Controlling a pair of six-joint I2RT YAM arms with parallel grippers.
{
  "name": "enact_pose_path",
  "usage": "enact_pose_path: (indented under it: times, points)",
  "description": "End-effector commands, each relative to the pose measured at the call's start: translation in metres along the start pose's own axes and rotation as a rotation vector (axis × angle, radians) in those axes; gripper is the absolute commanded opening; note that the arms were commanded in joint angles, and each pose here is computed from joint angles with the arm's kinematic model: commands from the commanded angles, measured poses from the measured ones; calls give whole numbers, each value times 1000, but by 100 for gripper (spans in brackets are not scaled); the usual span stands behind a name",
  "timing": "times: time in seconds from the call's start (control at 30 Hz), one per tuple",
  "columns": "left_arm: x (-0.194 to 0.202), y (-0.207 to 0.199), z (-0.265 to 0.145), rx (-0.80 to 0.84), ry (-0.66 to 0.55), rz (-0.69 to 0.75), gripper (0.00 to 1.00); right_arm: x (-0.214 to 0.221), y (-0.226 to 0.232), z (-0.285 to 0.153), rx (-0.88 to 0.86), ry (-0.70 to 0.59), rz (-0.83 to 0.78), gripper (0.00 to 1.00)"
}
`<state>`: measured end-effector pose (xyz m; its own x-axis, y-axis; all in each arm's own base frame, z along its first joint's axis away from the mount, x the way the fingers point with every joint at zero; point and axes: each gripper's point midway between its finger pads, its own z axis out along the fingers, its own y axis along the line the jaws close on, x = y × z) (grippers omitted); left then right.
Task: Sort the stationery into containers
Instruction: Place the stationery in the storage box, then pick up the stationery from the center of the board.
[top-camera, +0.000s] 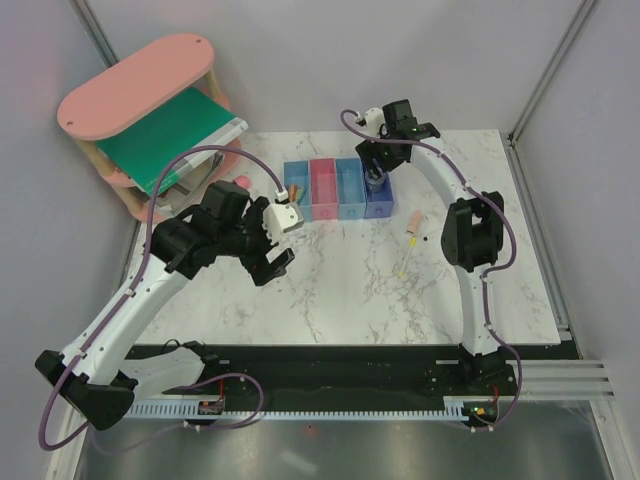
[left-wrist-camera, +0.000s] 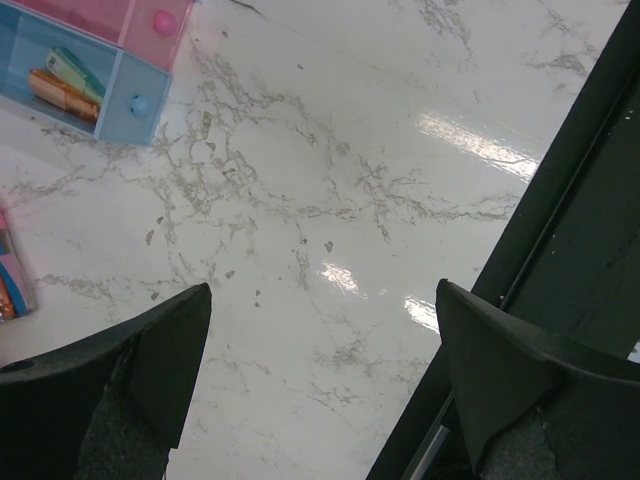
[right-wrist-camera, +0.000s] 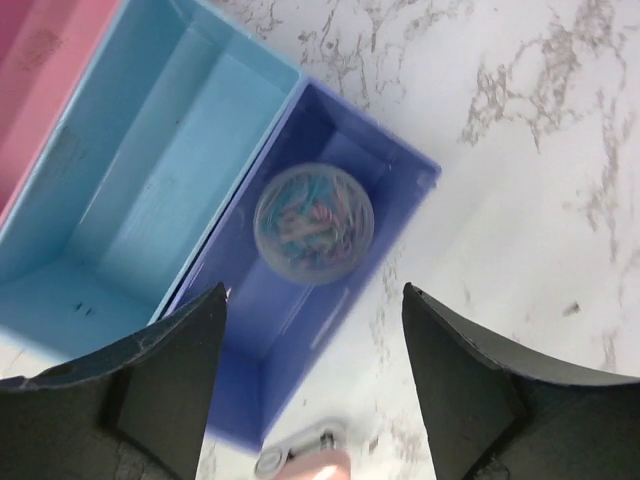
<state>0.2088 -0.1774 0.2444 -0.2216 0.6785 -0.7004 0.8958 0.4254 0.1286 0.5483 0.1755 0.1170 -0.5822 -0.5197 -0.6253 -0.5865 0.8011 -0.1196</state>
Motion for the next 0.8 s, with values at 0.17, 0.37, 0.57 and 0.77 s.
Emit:
enact_pose_path:
  times: [0.17, 0.37, 0.57, 0.77]
  points:
    - [-24, 40, -10, -172, -44, -7, 100, 71, -2, -96, 162, 101, 248, 73]
    - [-34, 41, -6, -149, -68, 1, 100, 126, 10, -105, 212, 162, 340, 71]
    - [-40, 43, -13, -168, -89, 17, 100, 139, 9, -89, 221, 183, 376, 67]
    - [-35, 42, -18, -181, -85, 36, 100, 147, 13, -62, 174, 216, 424, 63]
